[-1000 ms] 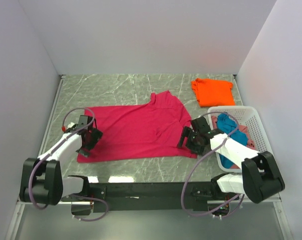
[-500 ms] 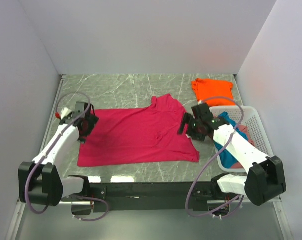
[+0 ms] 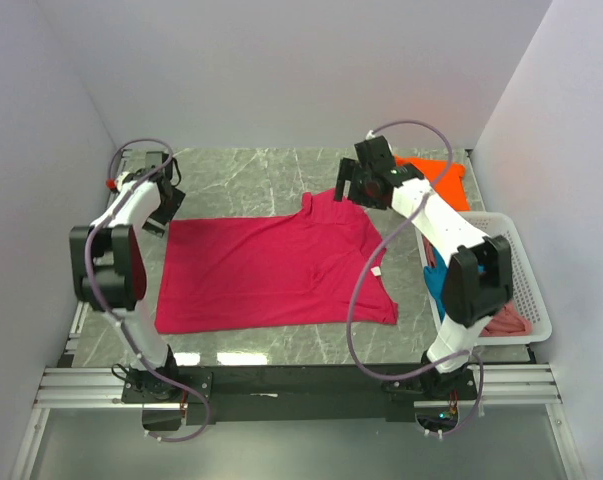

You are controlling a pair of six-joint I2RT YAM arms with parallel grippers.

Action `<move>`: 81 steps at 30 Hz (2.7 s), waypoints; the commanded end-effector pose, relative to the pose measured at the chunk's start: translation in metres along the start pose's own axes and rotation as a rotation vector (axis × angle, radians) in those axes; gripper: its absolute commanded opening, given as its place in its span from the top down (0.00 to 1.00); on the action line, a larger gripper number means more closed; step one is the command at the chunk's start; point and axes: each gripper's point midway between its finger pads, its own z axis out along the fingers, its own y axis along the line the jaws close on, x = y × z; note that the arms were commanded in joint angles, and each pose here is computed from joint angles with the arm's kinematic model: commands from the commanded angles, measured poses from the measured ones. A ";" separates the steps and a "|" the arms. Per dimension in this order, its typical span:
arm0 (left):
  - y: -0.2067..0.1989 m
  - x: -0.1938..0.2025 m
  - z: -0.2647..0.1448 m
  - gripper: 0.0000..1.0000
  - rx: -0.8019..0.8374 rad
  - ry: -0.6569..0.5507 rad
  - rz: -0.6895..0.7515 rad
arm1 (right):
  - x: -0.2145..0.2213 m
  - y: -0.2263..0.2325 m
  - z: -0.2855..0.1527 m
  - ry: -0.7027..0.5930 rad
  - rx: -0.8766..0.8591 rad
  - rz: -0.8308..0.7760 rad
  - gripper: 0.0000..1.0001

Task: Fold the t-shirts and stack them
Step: Fold the tshirt

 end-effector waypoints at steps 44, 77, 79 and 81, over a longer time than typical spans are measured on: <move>-0.020 0.023 0.068 0.99 -0.097 0.096 0.188 | -0.098 0.009 0.145 -0.072 0.032 -0.266 0.14; -0.010 0.027 0.063 0.99 -0.090 0.100 0.196 | -0.034 0.005 0.204 0.106 -0.013 -0.293 0.96; -0.012 0.025 0.061 0.99 -0.083 0.096 0.196 | -0.041 0.007 0.195 0.088 -0.016 -0.294 1.00; -0.013 0.023 0.057 0.99 -0.076 0.096 0.196 | -0.053 0.010 0.181 0.048 -0.009 -0.309 1.00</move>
